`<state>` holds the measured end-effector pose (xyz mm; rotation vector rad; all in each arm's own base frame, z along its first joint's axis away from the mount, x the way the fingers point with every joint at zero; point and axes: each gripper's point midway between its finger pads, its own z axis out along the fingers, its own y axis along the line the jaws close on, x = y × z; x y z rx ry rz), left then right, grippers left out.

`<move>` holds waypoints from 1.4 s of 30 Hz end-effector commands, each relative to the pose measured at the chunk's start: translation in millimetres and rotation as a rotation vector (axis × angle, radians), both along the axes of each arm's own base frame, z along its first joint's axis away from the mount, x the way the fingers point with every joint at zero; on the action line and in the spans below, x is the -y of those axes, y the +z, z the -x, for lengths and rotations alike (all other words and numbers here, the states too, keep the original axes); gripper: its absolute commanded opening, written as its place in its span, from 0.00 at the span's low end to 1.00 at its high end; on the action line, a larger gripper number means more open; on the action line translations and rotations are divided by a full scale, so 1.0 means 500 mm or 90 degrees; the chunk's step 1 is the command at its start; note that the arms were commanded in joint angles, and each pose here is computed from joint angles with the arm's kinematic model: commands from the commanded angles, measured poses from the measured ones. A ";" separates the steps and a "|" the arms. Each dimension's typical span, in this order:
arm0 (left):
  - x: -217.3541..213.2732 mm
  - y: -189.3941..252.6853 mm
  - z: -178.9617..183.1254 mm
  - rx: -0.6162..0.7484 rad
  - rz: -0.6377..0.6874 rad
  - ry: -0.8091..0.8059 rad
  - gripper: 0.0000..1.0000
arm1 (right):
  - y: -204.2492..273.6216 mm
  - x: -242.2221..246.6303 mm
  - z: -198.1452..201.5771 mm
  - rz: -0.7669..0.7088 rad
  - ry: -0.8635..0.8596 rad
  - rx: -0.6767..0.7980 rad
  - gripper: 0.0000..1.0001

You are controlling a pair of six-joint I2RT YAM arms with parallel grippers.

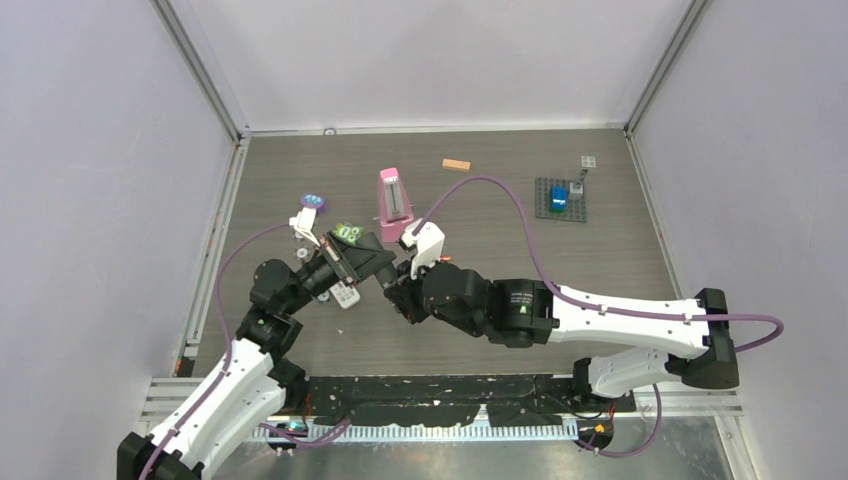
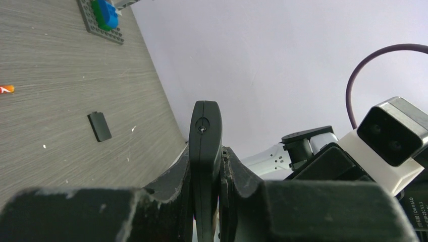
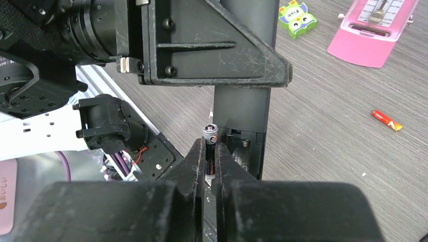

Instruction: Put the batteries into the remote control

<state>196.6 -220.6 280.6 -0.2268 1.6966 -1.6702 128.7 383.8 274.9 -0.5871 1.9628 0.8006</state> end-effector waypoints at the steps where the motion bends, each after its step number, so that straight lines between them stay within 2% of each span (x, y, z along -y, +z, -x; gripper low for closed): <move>1: 0.005 0.043 0.020 0.061 0.021 -0.029 0.00 | 0.065 0.016 -0.020 -0.048 -0.051 0.026 0.05; 21: 0.007 0.055 0.019 0.067 0.034 -0.034 0.00 | 0.023 -0.003 -0.005 0.038 0.002 0.028 0.05; 30: 0.005 0.063 0.018 0.080 0.042 -0.029 0.00 | 0.007 -0.006 0.024 0.084 0.063 0.006 0.14; 36: -0.003 0.067 0.014 0.080 0.054 -0.010 0.00 | -0.008 0.000 0.037 0.089 0.067 -0.023 0.14; 42: 0.000 0.068 0.017 0.083 0.056 -0.019 0.00 | -0.005 -0.003 0.033 0.082 0.052 -0.030 0.22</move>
